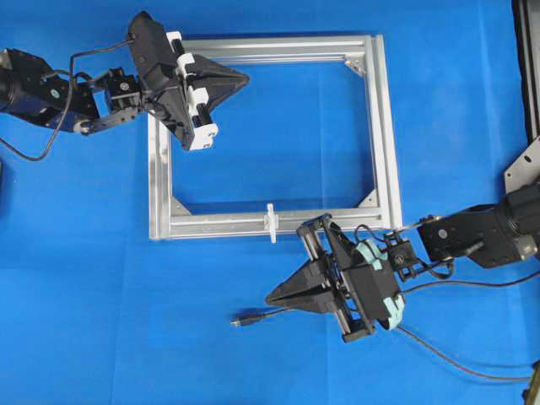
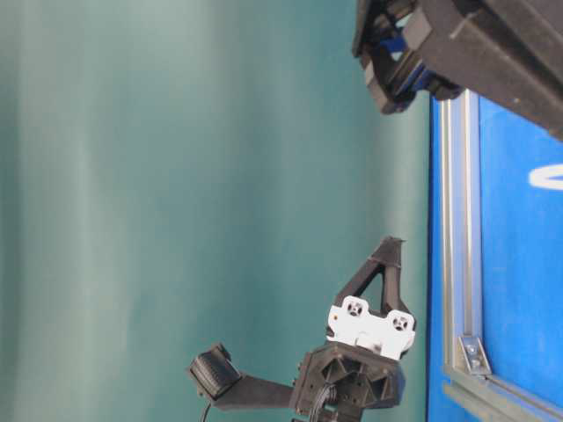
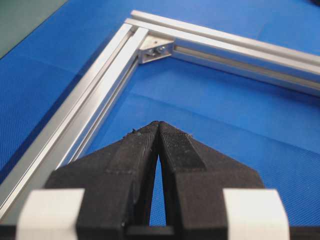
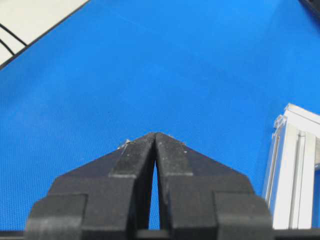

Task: Insert the wire through the string loop located in the center.
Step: 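Open the right gripper and lower it over the black USB cable plug end, then close the right gripper on the cable just behind the USB plug, then lift the cable and carry it toward the white zip-tie loop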

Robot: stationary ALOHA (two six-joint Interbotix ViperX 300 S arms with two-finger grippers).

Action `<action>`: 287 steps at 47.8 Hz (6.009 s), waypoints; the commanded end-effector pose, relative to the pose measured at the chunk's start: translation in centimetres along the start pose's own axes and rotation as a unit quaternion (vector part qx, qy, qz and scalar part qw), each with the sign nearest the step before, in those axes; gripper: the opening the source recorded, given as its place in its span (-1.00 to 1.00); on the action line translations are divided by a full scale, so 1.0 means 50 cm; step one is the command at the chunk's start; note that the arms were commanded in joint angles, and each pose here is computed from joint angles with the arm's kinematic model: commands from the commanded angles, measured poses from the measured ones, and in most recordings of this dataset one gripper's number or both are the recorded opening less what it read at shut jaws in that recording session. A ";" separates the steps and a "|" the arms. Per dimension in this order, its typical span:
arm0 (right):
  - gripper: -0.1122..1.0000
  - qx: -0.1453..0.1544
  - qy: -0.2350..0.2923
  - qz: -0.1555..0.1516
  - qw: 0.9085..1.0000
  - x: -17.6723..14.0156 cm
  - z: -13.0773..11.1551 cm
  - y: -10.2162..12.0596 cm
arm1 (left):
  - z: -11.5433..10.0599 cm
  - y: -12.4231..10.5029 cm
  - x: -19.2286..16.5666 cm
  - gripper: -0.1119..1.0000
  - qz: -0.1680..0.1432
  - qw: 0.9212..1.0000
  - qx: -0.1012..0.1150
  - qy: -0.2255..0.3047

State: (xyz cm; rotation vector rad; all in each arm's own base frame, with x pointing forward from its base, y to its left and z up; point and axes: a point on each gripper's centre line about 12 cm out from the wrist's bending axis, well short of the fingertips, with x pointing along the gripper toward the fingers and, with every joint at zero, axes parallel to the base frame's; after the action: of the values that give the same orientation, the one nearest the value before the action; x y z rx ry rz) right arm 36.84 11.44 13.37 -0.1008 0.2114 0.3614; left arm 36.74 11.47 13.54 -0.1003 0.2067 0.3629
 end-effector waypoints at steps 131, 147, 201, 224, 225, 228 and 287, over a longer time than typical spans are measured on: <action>-0.37 0.116 0.112 -0.043 0.986 0.050 -0.111 0.037 | 0.036 -0.005 -0.010 -0.80 -0.010 1.000 0.011 -0.012; -0.84 0.115 0.107 -0.042 0.987 0.050 -0.104 0.035 | 0.031 -0.004 -0.015 -0.80 -0.009 1.000 0.010 -0.008; -0.84 0.123 0.102 -0.026 0.987 -0.011 0.058 0.034 | 0.034 -0.004 -0.017 -0.80 -0.009 1.000 0.010 -0.011; -0.84 0.123 0.104 -0.026 0.987 -0.012 0.055 0.034 | 0.033 -0.004 -0.017 -0.80 -0.009 1.000 0.010 -0.010; -0.84 0.123 0.103 -0.026 0.987 -0.012 0.057 0.034 | 0.034 -0.004 -0.017 -0.80 -0.009 1.000 0.010 -0.011; -0.84 0.123 0.103 -0.026 0.987 -0.012 0.057 0.034 | 0.034 -0.004 -0.017 -0.80 -0.009 1.000 0.010 -0.011; -0.84 0.123 0.107 -0.026 0.986 -0.019 0.051 0.034 | 0.033 -0.004 -0.017 -0.80 -0.009 1.000 0.010 -0.010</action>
State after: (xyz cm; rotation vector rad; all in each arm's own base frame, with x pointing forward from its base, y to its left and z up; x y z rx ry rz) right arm 35.98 13.05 14.75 0.0953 0.4972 0.2628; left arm 36.16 11.15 13.98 -0.0859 0.2307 0.3452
